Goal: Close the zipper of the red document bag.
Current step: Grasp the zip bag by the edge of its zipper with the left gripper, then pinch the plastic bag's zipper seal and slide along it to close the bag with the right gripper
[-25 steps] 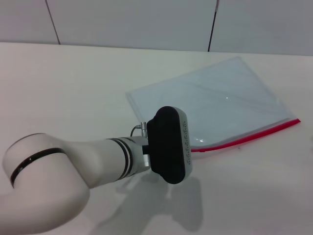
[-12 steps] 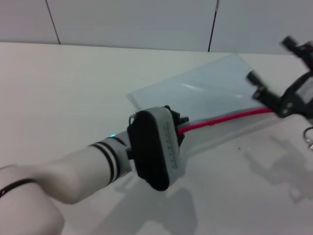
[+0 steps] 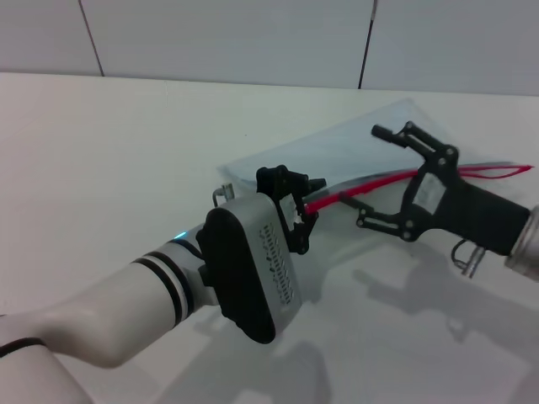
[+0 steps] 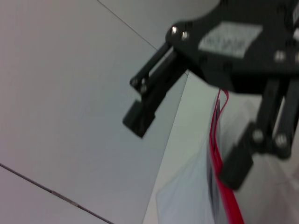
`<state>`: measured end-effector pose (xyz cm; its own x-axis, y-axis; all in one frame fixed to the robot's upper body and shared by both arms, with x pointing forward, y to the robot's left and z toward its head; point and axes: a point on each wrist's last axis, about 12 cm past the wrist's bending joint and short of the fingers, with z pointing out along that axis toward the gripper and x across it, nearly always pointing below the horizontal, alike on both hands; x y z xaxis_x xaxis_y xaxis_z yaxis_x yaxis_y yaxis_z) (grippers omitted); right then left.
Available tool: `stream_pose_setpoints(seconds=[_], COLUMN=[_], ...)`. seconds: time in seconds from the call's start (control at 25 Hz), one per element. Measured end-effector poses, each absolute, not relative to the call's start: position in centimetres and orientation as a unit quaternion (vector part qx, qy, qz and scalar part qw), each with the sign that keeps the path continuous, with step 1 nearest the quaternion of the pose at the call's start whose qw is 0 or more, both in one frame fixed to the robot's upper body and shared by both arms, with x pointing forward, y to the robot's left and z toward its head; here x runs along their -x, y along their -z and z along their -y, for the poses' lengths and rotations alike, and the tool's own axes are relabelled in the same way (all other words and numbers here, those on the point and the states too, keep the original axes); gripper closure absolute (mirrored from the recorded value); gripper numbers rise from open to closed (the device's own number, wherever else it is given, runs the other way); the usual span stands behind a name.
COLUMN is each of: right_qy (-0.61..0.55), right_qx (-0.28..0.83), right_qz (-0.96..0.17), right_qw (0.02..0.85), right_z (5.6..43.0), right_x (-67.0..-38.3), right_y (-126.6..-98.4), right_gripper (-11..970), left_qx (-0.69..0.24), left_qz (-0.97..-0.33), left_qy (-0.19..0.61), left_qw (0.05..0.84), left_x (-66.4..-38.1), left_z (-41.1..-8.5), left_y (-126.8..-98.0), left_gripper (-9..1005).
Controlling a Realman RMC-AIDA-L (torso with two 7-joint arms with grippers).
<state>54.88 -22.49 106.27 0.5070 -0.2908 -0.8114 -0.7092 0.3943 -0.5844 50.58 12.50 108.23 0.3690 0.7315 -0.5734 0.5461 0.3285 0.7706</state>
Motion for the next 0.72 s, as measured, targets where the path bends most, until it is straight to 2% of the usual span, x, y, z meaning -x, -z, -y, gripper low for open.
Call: stream_pose_setpoints(seconds=[0.72], right_qy=[-0.035], right_qx=[0.585], right_qz=[-0.444], right_qw=[0.678], right_z=[21.9], right_x=[-54.5], right_y=[-104.3], right_gripper=[115], left_qx=[-0.573], left_qz=[-0.556], left_qy=[-0.079], left_qw=[0.598], left_x=[-50.4], left_z=[-12.6], left_y=[-108.3], left_gripper=[941])
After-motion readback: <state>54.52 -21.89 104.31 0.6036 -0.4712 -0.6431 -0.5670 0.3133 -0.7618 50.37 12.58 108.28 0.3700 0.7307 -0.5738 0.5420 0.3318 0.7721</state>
